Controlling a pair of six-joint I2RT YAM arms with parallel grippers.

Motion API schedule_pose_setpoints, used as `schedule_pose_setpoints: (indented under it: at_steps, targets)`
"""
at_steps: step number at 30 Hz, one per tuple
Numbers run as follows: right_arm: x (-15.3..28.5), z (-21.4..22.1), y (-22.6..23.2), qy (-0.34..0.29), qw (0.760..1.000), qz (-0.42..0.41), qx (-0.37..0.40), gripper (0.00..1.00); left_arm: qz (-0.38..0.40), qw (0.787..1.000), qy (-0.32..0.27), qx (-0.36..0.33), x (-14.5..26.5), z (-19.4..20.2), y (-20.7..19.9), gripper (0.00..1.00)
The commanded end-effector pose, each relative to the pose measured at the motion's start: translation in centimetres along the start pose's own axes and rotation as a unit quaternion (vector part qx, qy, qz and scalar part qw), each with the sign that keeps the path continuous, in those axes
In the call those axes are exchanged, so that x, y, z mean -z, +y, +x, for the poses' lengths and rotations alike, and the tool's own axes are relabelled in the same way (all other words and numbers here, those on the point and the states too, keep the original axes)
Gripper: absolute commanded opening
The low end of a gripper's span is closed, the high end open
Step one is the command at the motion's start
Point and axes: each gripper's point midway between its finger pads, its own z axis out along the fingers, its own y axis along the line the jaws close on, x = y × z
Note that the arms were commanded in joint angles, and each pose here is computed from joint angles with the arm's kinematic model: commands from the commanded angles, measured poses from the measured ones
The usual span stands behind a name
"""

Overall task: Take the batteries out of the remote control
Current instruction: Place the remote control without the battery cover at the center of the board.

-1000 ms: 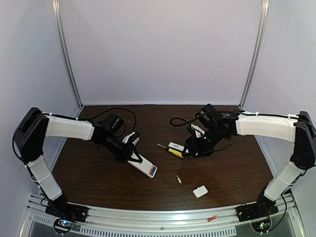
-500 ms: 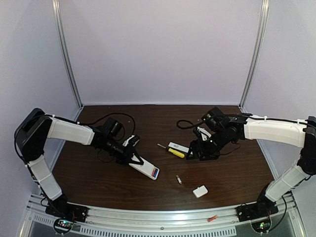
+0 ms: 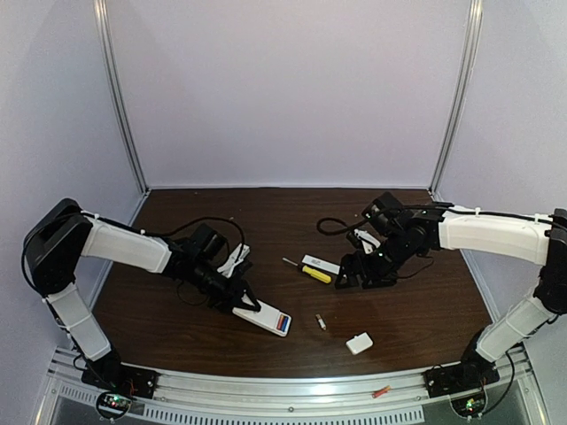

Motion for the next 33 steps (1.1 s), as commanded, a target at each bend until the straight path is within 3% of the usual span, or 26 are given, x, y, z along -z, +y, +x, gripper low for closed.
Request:
schedule_pose_setpoints:
  at_steps: [1, 5, 23, 33]
  targets:
    - [0.5, -0.5, 0.0, -0.008, 1.000, 0.007, 0.011, 0.86, -0.056, 0.998, -0.004, 0.037, -0.6, 1.3, 1.8, 0.31]
    - [1.3, -0.4, 0.0, -0.010, 1.000, 0.010, 0.022, 0.87, -0.064, 0.997, -0.010, 0.044, -1.0, 1.3, 1.7, 0.33]
    - [1.5, -1.1, -0.5, 0.003, 0.998, 0.017, 0.052, 0.89, -0.102, 0.991, -0.016, 0.080, -1.1, 3.4, 2.3, 0.58]
    - [1.4, -2.4, 0.1, -0.005, 0.997, 0.019, 0.075, 0.89, -0.136, 0.988, -0.019, 0.063, 0.7, 4.3, 2.9, 0.80]
